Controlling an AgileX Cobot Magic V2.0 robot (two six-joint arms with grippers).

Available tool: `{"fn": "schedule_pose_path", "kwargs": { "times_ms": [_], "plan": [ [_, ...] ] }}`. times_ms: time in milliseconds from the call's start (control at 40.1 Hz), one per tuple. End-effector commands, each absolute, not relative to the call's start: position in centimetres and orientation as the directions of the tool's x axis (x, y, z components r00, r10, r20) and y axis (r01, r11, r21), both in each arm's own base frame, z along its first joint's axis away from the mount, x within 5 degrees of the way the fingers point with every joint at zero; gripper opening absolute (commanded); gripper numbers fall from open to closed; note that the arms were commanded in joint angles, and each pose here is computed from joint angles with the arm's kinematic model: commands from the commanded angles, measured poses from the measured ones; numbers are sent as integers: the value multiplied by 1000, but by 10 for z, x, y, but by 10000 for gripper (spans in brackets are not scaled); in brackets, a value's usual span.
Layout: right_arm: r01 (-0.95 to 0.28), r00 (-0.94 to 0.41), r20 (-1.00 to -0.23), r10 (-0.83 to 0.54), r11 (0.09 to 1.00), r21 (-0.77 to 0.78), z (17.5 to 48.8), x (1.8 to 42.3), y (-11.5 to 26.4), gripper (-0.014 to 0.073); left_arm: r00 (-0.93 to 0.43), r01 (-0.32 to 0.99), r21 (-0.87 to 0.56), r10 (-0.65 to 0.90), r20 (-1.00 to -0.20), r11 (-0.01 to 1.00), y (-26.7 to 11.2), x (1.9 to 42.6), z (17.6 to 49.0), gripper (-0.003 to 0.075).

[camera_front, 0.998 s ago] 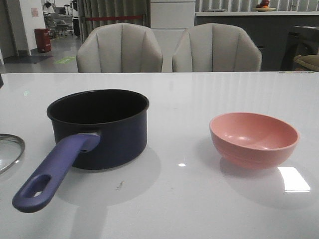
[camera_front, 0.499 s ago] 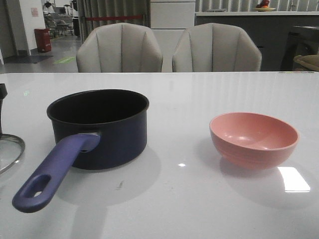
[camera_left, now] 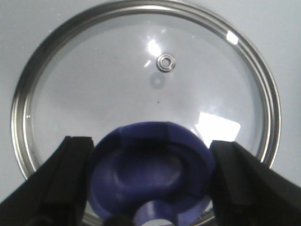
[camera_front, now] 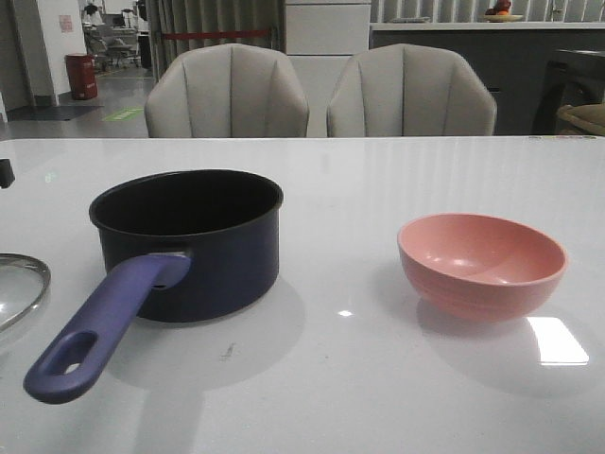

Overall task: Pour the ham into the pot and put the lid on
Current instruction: 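Grasp the glass lid knob with the left gripper and lift it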

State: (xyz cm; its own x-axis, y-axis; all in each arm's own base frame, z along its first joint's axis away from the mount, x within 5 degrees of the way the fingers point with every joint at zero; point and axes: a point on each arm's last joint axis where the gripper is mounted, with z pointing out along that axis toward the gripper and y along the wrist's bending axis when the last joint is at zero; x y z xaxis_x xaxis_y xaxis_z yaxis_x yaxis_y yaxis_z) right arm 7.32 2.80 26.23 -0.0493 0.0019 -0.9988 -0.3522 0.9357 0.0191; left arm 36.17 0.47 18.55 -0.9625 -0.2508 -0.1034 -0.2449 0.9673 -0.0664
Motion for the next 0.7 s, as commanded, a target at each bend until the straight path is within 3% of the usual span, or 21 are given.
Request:
{"fn": "schedule_pose_path", "kwargs": {
  "times_ms": [0, 249, 674],
  "plan": [
    [-337, 51, -998, 36, 942, 17, 279, 74, 26, 160, -952, -246, -87, -257, -168, 965, 4, 363, 207, 211],
    [-337, 51, -998, 36, 942, 17, 279, 74, 26, 160, -959, -230, -80, -240, -151, 970, 4, 363, 213, 206],
    [-337, 51, -998, 36, 942, 17, 279, 74, 26, 160, -943, -195, -95, -214, -254, 976, 4, 367, 250, 206]
  ]
}}
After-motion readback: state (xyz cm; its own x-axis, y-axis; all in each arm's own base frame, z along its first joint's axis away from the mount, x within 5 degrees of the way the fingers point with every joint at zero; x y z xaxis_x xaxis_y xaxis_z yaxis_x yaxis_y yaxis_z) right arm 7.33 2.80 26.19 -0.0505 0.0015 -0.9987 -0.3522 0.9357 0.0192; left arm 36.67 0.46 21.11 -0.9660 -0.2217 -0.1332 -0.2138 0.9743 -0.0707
